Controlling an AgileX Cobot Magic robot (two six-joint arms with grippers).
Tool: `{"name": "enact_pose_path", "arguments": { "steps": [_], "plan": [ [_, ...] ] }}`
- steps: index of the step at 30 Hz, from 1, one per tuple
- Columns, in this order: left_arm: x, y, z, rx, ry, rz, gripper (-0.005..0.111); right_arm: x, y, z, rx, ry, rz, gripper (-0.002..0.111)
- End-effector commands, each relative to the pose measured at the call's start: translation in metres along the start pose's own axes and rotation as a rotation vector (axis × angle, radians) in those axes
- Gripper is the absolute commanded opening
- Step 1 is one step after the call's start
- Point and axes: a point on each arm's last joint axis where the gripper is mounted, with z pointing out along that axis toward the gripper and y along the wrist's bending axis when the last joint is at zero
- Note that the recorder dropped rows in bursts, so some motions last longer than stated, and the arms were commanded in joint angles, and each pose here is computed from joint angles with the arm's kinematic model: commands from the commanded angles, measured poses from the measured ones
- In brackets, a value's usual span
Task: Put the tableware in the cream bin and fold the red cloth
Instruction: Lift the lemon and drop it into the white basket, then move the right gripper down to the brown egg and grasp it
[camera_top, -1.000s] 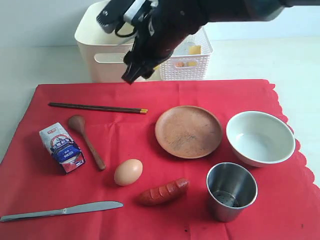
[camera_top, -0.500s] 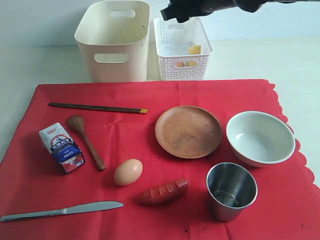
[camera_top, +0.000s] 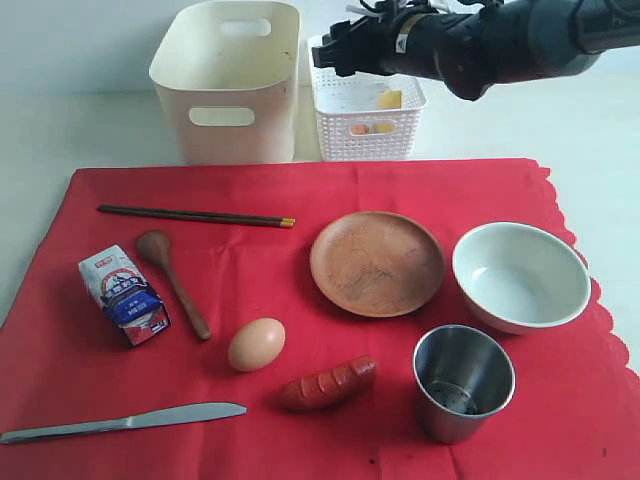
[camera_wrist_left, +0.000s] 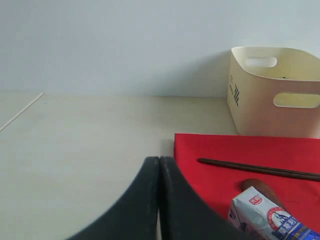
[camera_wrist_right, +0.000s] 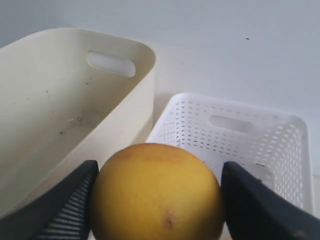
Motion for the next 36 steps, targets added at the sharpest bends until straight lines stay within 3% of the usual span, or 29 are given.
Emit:
{"name": "enact_pose_path", "arguments": {
  "steps": [1,14,23,28,32,36],
  "plan": [
    [-0.001,0.000,0.000,-0.002,-0.008,-0.001,0.000,0.001,-0.013,0.003,0.046,-0.036,0.096,0.011],
    [-0.001,0.000,0.000,-0.002,-0.008,-0.001,0.000,0.009,-0.013,0.008,0.046,-0.025,0.027,0.065],
    [-0.001,0.000,0.000,-0.002,-0.008,-0.001,0.000,0.003,-0.013,0.008,0.036,-0.096,0.025,0.083],
    [-0.001,0.000,0.000,-0.002,-0.008,-0.001,0.000,-0.010,-0.012,-0.003,0.046,-0.053,0.014,0.083],
    [-0.001,0.000,0.000,-0.002,-0.008,-0.001,0.000,-0.034,-0.011,-0.030,0.070,0.054,0.018,0.077],
    [-0.001,0.000,0.000,-0.002,-0.008,-0.001,0.000,-0.058,-0.009,-0.065,0.095,0.158,0.021,0.052]
  ]
}}
